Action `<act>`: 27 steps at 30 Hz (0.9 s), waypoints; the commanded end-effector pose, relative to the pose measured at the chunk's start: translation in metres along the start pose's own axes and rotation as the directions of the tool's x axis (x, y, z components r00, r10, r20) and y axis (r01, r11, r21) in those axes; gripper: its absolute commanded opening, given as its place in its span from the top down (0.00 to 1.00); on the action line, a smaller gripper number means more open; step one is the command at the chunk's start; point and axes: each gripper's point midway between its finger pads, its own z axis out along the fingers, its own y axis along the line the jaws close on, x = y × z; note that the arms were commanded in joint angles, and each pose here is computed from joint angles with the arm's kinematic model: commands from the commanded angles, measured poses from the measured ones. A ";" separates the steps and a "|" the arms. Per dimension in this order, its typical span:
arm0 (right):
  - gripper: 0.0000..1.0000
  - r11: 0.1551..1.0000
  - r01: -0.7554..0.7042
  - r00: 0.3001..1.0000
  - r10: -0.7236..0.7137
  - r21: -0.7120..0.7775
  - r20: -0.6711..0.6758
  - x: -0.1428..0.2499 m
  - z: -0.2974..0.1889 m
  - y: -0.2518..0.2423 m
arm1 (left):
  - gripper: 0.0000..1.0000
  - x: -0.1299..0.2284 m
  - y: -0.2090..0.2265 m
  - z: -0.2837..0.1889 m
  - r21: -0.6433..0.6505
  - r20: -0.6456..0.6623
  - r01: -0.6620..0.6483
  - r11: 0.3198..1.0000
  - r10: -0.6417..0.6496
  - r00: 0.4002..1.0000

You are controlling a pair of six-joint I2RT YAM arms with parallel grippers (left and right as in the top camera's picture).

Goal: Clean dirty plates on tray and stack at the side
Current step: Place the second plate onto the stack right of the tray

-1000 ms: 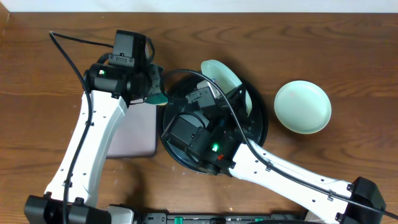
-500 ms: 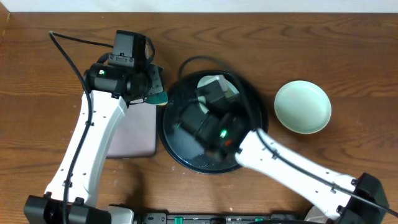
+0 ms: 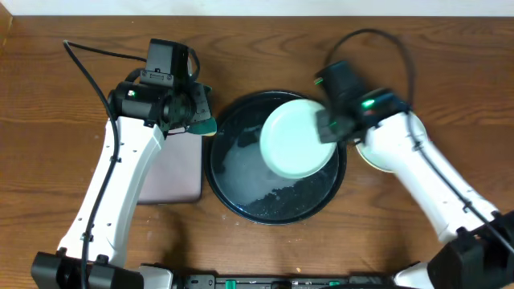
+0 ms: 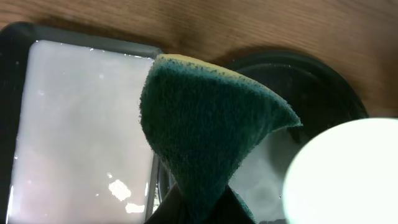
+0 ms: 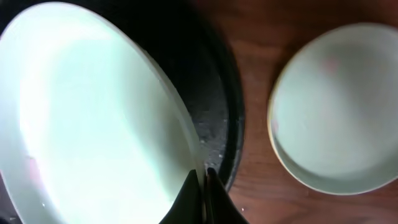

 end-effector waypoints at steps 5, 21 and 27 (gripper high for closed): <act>0.99 0.959 -0.275 0.961 0.275 -0.063 -0.013 -0.011 -0.013 -0.094 | 0.92 0.000 0.007 0.002 -0.032 0.001 -0.007 0.999 0.007 1.000; 0.99 0.791 -0.569 0.818 0.573 0.224 0.054 0.037 0.012 -0.248 | 0.92 -0.001 0.010 0.002 -0.048 0.008 -0.006 0.999 0.007 1.000; 0.99 0.798 -0.566 0.818 0.574 0.204 0.026 0.056 0.042 -0.240 | 0.93 -0.001 0.010 0.002 -0.048 0.008 -0.007 0.999 0.007 1.000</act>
